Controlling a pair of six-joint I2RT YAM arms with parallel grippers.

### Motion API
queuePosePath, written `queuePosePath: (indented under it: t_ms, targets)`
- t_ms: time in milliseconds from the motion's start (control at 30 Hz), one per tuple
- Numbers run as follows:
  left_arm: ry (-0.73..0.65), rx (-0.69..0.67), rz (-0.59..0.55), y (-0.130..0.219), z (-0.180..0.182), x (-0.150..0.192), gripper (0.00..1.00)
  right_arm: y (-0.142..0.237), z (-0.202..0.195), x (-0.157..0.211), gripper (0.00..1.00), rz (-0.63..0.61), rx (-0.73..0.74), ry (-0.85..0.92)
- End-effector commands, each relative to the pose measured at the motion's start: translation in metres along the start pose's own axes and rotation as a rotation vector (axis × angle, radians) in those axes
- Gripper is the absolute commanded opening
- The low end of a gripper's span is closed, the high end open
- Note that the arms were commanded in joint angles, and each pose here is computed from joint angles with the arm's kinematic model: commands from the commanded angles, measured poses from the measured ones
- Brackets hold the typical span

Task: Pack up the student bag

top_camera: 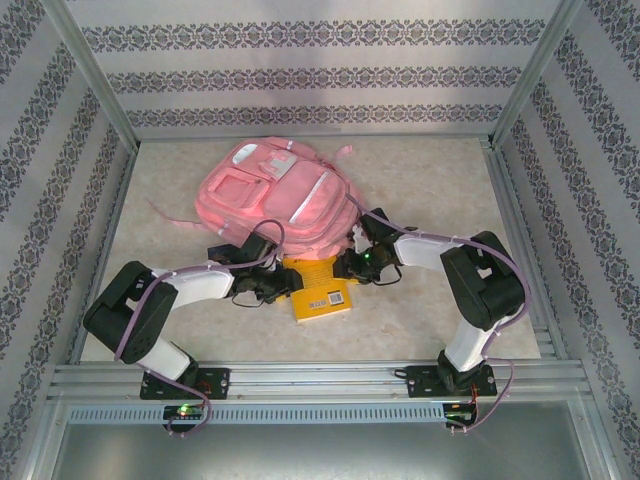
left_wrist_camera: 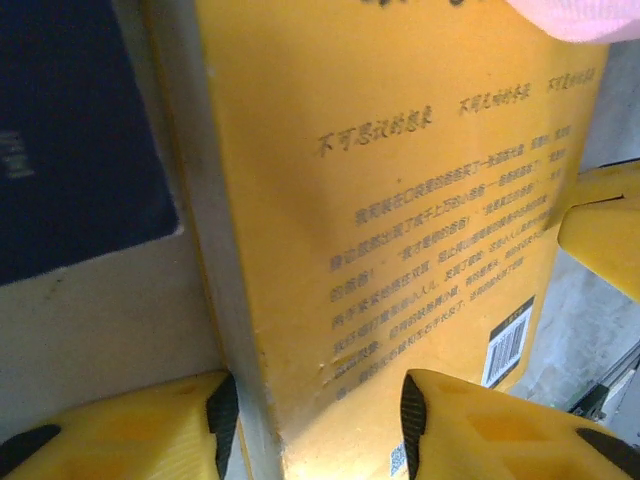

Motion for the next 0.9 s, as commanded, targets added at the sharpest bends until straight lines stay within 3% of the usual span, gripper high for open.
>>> queuePosePath:
  t_ms: [0, 200, 500, 867]
  targets:
    - [-0.029, 0.052, 0.011, -0.01, -0.006, -0.002, 0.44, 0.001, 0.029, 0.015, 0.38, 0.106, -0.217, 0.008]
    - [-0.043, 0.062, 0.044, -0.009, -0.004, 0.006, 0.4, 0.008, 0.038, 0.026, 0.39, 0.186, -0.386, -0.048]
    - [-0.073, 0.12, 0.084, -0.003, -0.014, 0.01, 0.4, 0.008, 0.043, 0.047, 0.39, 0.259, -0.431, -0.027]
    - [-0.131, 0.174, 0.142, 0.008, -0.025, 0.018, 0.37, 0.02, 0.046, 0.065, 0.4, 0.244, -0.503, -0.004]
Point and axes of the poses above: each hand's point on the last joint's axis, 136 mm out from that joint toward the fingers, its own y axis back along the fingers, its own z axis along the line the jaws close on, x = y × z, the point moved 6 cm from there along y, back along the fingers, and after that the axes turned 9 degrees about -y, right-handed, at the moved point
